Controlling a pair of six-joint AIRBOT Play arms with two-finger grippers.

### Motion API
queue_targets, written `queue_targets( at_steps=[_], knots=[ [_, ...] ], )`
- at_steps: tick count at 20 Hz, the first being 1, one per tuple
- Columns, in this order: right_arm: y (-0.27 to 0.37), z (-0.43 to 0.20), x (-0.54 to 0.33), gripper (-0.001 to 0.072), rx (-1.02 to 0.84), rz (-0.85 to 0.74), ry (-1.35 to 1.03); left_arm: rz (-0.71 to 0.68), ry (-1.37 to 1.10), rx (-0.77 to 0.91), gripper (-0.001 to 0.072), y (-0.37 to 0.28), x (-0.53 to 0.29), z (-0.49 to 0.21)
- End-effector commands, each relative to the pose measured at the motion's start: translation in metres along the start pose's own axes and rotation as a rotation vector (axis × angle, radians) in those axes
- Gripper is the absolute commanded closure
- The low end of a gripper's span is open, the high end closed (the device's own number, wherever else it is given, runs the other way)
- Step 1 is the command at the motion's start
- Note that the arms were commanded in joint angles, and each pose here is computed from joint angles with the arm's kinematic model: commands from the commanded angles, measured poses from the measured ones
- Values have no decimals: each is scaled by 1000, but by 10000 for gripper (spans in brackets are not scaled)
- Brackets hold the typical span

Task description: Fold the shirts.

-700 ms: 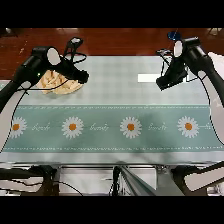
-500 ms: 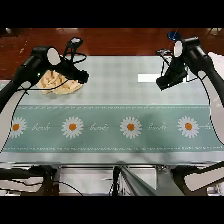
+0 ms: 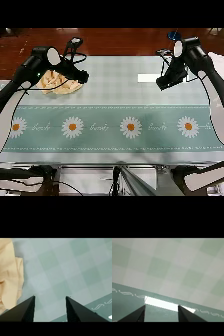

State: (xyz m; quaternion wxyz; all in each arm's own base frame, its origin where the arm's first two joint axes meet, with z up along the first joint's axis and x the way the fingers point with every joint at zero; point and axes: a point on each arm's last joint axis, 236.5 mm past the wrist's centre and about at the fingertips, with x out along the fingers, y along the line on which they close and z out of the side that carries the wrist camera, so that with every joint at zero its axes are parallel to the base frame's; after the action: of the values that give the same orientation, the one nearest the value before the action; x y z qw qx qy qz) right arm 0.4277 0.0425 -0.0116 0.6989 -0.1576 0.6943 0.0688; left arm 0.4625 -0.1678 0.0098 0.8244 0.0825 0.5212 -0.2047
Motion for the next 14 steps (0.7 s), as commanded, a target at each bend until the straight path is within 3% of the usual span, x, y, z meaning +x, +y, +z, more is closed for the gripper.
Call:
queue_targets(
  at_steps=[1, 14],
  knots=[
    [1, 0, 0, 223, -1, 0, 0, 1, 0, 9, 253, 0, 0, 0],
    [-10, 11, 0, 223, 4, -46, -47, 12, -9, 6, 253, 5, 8, 3]
  ],
)
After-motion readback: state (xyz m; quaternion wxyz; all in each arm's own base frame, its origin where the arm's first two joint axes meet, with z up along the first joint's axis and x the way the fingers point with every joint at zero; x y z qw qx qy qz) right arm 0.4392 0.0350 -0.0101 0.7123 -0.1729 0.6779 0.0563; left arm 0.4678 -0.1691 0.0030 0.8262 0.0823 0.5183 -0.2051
